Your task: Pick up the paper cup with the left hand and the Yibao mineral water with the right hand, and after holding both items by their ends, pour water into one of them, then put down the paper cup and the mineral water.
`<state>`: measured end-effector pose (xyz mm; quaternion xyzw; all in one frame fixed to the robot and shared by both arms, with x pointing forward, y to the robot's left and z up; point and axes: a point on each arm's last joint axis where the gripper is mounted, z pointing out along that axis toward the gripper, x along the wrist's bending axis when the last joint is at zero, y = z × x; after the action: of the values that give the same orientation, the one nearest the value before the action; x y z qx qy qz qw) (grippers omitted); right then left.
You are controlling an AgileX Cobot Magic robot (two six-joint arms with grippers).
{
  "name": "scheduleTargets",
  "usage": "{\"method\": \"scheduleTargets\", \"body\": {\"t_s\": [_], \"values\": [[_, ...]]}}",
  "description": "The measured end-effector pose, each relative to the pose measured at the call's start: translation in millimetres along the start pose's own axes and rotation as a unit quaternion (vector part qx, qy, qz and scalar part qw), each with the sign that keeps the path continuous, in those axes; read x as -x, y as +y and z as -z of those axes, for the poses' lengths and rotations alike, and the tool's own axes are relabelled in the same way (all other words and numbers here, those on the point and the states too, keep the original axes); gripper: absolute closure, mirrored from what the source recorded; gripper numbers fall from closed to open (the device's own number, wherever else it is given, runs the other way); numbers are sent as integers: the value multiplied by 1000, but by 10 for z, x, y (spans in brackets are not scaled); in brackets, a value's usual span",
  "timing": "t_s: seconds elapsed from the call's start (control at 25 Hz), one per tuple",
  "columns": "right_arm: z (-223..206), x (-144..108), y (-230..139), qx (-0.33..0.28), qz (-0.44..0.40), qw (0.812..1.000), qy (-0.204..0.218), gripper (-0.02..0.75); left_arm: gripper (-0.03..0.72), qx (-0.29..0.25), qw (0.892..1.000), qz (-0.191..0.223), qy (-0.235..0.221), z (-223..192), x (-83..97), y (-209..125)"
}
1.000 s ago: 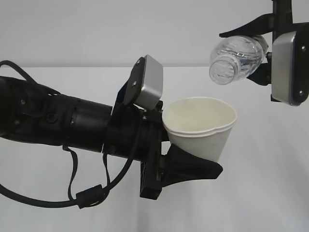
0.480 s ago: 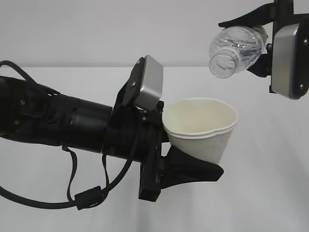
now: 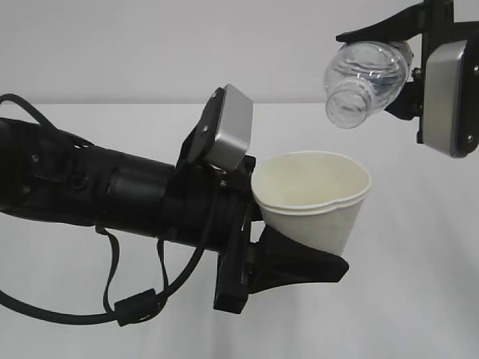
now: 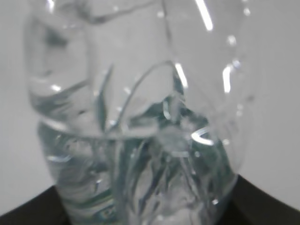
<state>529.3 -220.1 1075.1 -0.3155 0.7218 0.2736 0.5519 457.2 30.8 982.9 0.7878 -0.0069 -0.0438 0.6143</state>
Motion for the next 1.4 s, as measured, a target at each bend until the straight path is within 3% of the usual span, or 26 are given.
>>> {"method": "scheduleTargets", "body": {"t_s": [0.68, 1.4], "values": [[-92, 24, 153, 31, 27, 999, -4, 314, 250, 1, 1000, 3, -1, 0, 1, 1], [-97, 22, 138, 21, 32, 999, -2, 314, 253, -24, 999, -2, -22, 1, 40, -43]]}}
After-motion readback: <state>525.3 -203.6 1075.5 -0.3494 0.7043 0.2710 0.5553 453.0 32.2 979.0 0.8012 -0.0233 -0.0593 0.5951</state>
